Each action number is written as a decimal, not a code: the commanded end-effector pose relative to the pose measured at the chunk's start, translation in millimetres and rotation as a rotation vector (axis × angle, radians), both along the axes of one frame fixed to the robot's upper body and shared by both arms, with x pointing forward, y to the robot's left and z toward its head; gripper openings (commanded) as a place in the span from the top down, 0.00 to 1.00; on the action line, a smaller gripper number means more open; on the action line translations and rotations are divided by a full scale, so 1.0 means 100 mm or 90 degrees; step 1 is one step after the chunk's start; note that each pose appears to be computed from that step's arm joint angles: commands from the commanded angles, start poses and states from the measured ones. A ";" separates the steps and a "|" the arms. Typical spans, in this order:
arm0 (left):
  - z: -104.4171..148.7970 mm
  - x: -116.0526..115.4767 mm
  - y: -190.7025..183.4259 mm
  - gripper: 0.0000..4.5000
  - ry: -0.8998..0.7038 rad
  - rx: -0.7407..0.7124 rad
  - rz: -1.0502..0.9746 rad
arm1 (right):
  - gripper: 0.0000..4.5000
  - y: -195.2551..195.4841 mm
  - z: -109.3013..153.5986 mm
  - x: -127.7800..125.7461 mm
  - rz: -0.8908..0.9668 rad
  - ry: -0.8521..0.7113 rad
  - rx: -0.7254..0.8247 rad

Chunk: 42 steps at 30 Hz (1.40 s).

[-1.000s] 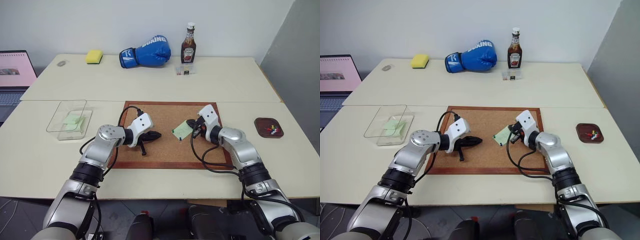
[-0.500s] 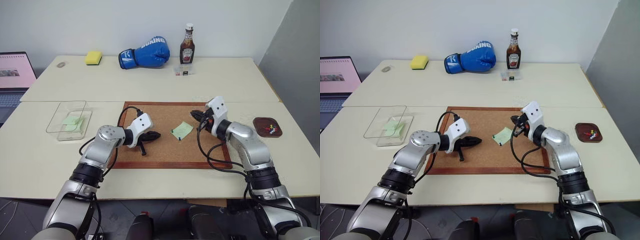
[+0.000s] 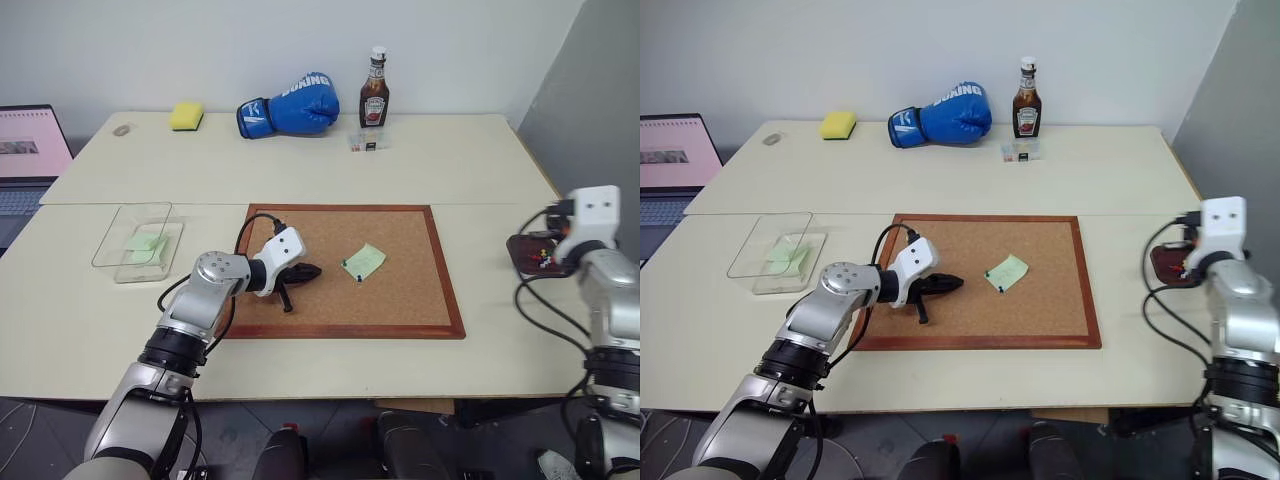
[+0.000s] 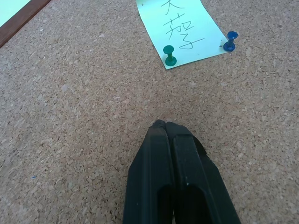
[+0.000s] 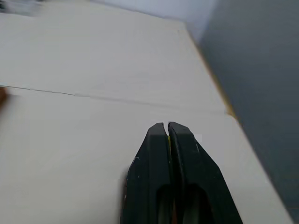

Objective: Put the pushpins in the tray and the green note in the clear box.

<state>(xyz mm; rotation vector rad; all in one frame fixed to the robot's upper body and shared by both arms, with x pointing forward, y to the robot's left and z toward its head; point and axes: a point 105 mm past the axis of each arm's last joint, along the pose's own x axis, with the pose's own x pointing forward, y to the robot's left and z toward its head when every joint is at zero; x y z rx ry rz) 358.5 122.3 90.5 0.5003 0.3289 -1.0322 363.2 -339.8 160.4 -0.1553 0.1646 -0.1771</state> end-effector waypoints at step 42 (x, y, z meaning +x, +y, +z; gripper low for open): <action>-0.32 -0.09 0.03 1.00 0.057 0.048 0.008 | 0.13 -0.07 -0.09 0.27 0.005 -0.011 0.096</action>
